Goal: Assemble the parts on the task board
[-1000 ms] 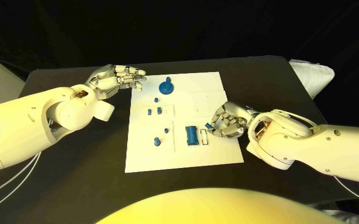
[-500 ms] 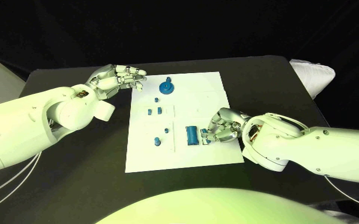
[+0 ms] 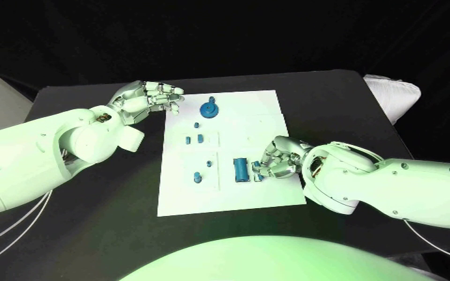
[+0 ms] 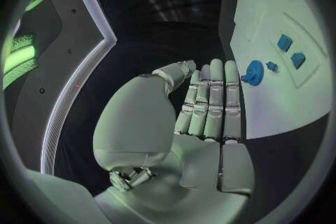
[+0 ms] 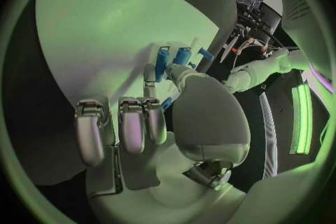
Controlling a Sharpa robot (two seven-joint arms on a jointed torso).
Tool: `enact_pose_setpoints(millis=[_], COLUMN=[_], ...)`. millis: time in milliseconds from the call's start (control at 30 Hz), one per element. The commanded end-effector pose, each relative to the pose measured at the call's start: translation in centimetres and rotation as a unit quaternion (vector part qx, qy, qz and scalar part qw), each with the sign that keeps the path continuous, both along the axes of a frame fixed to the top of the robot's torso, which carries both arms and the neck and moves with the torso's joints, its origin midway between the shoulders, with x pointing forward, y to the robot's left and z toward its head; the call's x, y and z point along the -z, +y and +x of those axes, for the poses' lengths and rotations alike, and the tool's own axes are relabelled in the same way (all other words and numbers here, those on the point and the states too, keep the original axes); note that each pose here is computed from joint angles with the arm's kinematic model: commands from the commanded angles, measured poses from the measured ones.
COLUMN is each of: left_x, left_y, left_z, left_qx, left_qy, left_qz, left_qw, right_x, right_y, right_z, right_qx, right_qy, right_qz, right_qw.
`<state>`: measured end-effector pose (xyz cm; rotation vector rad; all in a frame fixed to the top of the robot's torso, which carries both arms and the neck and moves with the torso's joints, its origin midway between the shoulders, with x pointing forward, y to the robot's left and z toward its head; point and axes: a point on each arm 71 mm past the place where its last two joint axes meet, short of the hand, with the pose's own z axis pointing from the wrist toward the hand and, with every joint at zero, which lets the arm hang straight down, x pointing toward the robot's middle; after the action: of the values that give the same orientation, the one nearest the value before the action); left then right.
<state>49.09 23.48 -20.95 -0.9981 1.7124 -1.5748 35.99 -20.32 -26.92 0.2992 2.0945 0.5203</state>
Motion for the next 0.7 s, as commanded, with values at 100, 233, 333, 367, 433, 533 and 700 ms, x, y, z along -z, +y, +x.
enact_pose_setpoints(millis=[100, 233, 333, 367, 433, 533, 700], left_x=[-0.10, -0.10, -0.10, -0.09, -0.09, -0.08, -0.07], left_y=[-0.21, -0.16, -0.14, -0.13, -0.13, -0.13, -0.12], left_z=[-0.10, -0.10, -0.09, -0.09, -0.09, -0.09, -0.10], left_qx=[0.008, 0.007, 0.007, 0.007, 0.007, 0.008, 0.008], left_qy=[0.000, 0.000, 0.000, 0.000, 0.001, 0.001, 0.002], left_qz=[-0.007, -0.007, -0.006, -0.006, -0.006, -0.006, -0.006], left_qw=[1.000, 1.000, 1.000, 1.000, 1.000, 1.000, 1.000], right_x=[0.19, 0.21, 0.22, 0.23, 0.24, 0.25, 0.24], right_y=[0.17, 0.25, 0.34, 0.37, 0.43, 0.46, 0.49], right_z=[0.02, 0.04, 0.02, 0.01, -0.02, -0.05, -0.09], right_qx=[-0.009, -0.010, -0.013, -0.014, -0.016, -0.017, -0.018], right_qy=[-0.001, -0.002, -0.001, 0.000, 0.001, 0.003, 0.003], right_qz=[-0.011, -0.010, -0.010, -0.009, -0.008, -0.008, -0.007], right_qw=[1.000, 1.000, 1.000, 1.000, 1.000, 1.000, 1.000])
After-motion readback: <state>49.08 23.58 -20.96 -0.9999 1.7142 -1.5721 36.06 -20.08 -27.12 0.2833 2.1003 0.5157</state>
